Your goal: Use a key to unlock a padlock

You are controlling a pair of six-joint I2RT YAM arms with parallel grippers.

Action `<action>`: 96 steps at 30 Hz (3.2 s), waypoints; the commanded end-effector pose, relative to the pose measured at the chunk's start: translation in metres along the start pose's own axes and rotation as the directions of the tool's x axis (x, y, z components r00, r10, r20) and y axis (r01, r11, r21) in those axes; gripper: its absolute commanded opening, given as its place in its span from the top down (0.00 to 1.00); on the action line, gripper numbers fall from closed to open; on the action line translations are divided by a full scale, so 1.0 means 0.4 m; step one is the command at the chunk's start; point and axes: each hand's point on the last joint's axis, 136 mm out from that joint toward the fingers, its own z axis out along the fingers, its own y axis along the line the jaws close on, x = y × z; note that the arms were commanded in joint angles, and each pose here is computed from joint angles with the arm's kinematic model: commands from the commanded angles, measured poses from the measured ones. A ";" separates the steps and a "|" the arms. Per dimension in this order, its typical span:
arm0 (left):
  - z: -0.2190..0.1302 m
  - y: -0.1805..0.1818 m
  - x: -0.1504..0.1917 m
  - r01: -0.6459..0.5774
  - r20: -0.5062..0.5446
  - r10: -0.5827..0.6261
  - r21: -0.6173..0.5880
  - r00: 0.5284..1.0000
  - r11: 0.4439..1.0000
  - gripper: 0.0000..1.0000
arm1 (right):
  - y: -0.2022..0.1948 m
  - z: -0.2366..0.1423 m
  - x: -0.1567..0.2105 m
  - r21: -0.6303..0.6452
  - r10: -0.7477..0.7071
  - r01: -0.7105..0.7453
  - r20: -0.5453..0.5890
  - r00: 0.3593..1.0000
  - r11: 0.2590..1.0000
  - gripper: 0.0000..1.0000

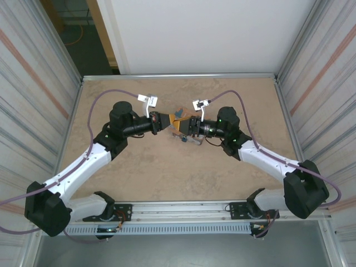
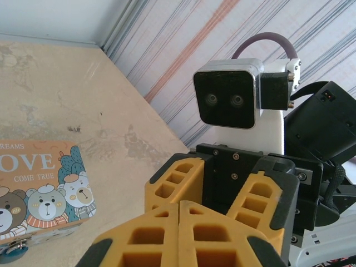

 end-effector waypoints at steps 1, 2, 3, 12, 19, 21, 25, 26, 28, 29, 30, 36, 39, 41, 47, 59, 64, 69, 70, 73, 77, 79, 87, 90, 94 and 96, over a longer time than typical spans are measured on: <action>-0.017 -0.034 -0.023 -0.045 0.029 0.044 0.037 0.999 0.998 1.00 | 0.035 0.010 -0.026 -0.044 -0.014 0.015 0.015 1.000 0.999 0.68; -0.018 -0.033 -0.023 -0.046 0.030 0.044 0.035 0.999 0.998 1.00 | 0.035 0.011 -0.023 -0.044 -0.013 0.013 0.012 1.000 0.999 0.69; -0.018 -0.034 -0.025 -0.048 0.032 0.046 0.034 0.998 0.998 1.00 | 0.033 0.010 -0.021 -0.042 -0.010 0.011 0.011 1.000 0.999 0.70; -0.021 -0.028 -0.024 -0.046 0.039 0.045 0.020 0.998 0.999 1.00 | 0.018 0.006 -0.011 -0.017 0.004 -0.003 0.010 1.000 1.000 0.84; -0.027 -0.027 -0.028 -0.046 0.052 0.046 0.008 0.998 0.999 1.00 | 0.010 0.001 -0.005 0.001 0.006 -0.006 0.012 1.000 1.000 0.93; -0.030 -0.025 -0.027 -0.046 0.056 0.046 0.004 0.997 0.999 1.00 | 0.005 -0.003 -0.003 0.011 0.005 -0.005 0.014 1.000 1.000 0.95; -0.037 -0.024 -0.028 -0.047 0.066 0.048 -0.005 0.997 0.999 1.00 | -0.001 -0.015 -0.004 0.034 0.000 -0.001 0.028 1.000 0.999 0.97; -0.038 -0.022 -0.026 -0.047 0.067 0.047 -0.008 0.997 0.999 1.00 | -0.002 -0.019 -0.005 0.041 -0.001 0.000 0.032 0.999 0.999 0.97; -0.041 -0.021 -0.026 -0.046 0.072 0.046 -0.013 0.996 0.999 1.00 | -0.004 -0.028 -0.010 0.055 -0.007 0.005 0.043 0.999 0.998 0.97; -0.043 -0.022 -0.026 -0.047 0.074 0.048 -0.012 0.996 0.999 1.00 | -0.003 -0.033 -0.012 0.059 -0.010 0.008 0.047 0.999 0.998 0.98; -0.044 -0.023 -0.027 -0.050 0.077 0.050 -0.012 0.996 0.999 1.00 | -0.006 -0.037 -0.012 0.065 -0.011 0.008 0.049 0.999 0.998 0.98; -0.046 -0.029 -0.027 -0.053 0.078 0.053 0.000 0.996 0.999 0.78 | -0.005 -0.050 -0.013 0.090 -0.026 0.022 0.044 0.999 0.996 0.99; -0.051 -0.029 -0.032 -0.056 0.088 0.056 -0.009 0.995 0.998 0.68 | -0.017 -0.056 0.000 0.122 -0.034 0.031 0.021 0.999 0.992 1.00; -0.056 -0.027 -0.034 -0.059 0.095 0.061 -0.022 0.994 0.998 0.60 | -0.030 -0.064 0.009 0.157 -0.047 0.046 0.004 0.999 0.987 1.00; -0.076 -0.009 -0.028 -0.092 0.091 0.100 -0.089 0.991 0.992 0.44 | -0.077 -0.103 0.036 0.264 -0.075 0.087 -0.055 0.996 0.961 1.00; -0.106 0.139 0.057 -0.074 0.052 0.097 -0.333 0.994 0.940 0.22 | -0.212 -0.181 0.063 0.376 -0.029 0.059 -0.086 0.996 0.925 0.99; -0.098 0.188 0.096 -0.056 0.025 0.070 -0.376 0.997 0.925 0.22 | -0.277 -0.188 0.070 0.404 0.031 0.003 -0.077 0.997 0.915 0.98; -0.074 0.230 0.134 -0.019 0.003 0.022 -0.388 1.000 0.922 0.22 | -0.340 -0.189 0.076 0.425 0.099 -0.067 -0.053 0.994 0.903 0.99; -0.067 0.237 0.143 -0.011 -0.007 0.009 -0.385 1.000 0.923 0.22 | -0.353 -0.188 0.078 0.428 0.113 -0.081 -0.049 0.992 0.900 0.99; -0.046 0.261 0.173 0.008 -0.043 -0.027 -0.386 0.999 0.923 0.22 | -0.383 -0.185 0.084 0.438 0.144 -0.111 -0.043 0.989 0.892 0.99; -0.021 0.287 0.202 0.028 -0.080 -0.063 -0.386 0.995 0.922 0.22 | -0.417 -0.180 0.093 0.454 0.180 -0.142 -0.042 0.983 0.880 1.00; -0.006 0.297 0.215 0.038 -0.097 -0.080 -0.378 0.992 0.925 0.23 | -0.436 -0.179 0.094 0.466 0.198 -0.158 -0.037 0.980 0.871 1.00; 0.057 0.328 0.259 0.090 -0.159 -0.150 -0.336 0.976 0.938 0.28 | -0.497 -0.173 0.103 0.482 0.257 -0.213 -0.027 0.966 0.850 1.00; 0.082 0.340 0.275 0.112 -0.181 -0.177 -0.321 0.968 0.941 0.30 | -0.510 -0.168 0.104 0.486 0.266 -0.219 -0.030 0.964 0.846 1.00; 0.115 0.358 0.298 0.133 -0.213 -0.206 -0.311 0.955 0.941 0.32 | -0.527 -0.168 0.109 0.500 0.277 -0.224 -0.033 0.960 0.836 1.00; 0.132 0.365 0.309 0.142 -0.229 -0.217 -0.303 0.949 0.942 0.33 | -0.536 -0.172 0.115 0.511 0.284 -0.227 -0.035 0.958 0.829 1.00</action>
